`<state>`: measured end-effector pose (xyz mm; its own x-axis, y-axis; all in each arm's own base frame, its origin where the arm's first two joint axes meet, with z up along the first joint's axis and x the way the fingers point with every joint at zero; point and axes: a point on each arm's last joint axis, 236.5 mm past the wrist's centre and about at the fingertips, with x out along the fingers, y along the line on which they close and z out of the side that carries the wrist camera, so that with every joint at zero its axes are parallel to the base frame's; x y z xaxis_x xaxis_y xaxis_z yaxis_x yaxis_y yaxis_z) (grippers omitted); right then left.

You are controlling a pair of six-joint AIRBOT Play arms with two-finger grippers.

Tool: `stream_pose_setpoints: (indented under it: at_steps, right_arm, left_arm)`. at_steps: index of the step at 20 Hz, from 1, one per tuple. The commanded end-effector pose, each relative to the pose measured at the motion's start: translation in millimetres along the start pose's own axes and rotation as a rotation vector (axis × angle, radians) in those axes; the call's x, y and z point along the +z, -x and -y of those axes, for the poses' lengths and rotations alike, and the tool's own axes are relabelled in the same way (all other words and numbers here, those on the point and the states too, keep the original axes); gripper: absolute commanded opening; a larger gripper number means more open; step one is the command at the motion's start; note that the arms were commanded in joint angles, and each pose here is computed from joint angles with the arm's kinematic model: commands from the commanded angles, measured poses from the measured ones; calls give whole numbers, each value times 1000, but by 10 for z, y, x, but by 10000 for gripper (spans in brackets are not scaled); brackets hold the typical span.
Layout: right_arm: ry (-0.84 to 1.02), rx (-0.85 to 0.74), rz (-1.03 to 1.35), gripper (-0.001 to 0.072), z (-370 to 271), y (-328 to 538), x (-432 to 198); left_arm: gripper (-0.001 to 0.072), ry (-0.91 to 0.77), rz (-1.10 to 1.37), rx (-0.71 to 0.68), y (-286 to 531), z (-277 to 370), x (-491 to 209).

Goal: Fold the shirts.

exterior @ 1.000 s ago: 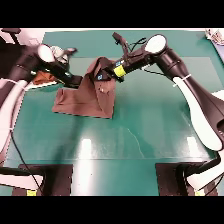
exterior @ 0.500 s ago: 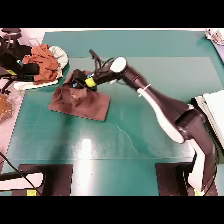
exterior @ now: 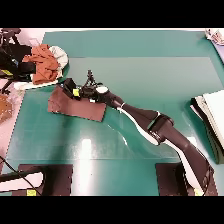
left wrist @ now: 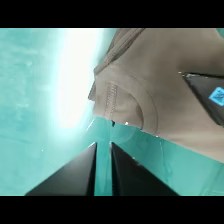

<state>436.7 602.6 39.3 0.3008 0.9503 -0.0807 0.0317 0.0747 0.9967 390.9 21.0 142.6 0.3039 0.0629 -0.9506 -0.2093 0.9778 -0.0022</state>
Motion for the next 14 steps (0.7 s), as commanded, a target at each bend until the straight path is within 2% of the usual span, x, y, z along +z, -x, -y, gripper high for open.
stream_pose_setpoints:
  at_steps: [1, 2, 5, 7, 8, 10, 12, 14]
  right_arm:
    - [199, -17, -96, 480, -79, 339, 103]
    - [222, -96, -161, 480, -27, 584, 175]
    - [355, -545, -306, 480, 453, 1671, 496]
    - [371, -703, -324, 483, 495, 2351, 626]
    - [344, -724, -326, 502, 485, 2569, 599]
    - [288, -751, -283, 645, 562, 2908, 529]
    - [240, -731, -209, 692, 680, 3052, 431]
    - [204, -637, -146, 692, 739, 3020, 300]
  left_arm:
    - [126, 2, 3, -5, 8, 7, 5]
    - [126, -4, 5, -6, 8, 9, 10]
    - [126, -5, 2, -5, 8, 7, 3]
    - [126, -5, -6, -7, 8, 13, -17]
    - [125, -5, -9, -12, 8, 24, -23]
    - [126, -5, -10, -23, 9, 49, -26]
    - [126, -6, -16, -36, 10, 80, -41]
    - [126, -7, -24, -48, 11, 110, -59]
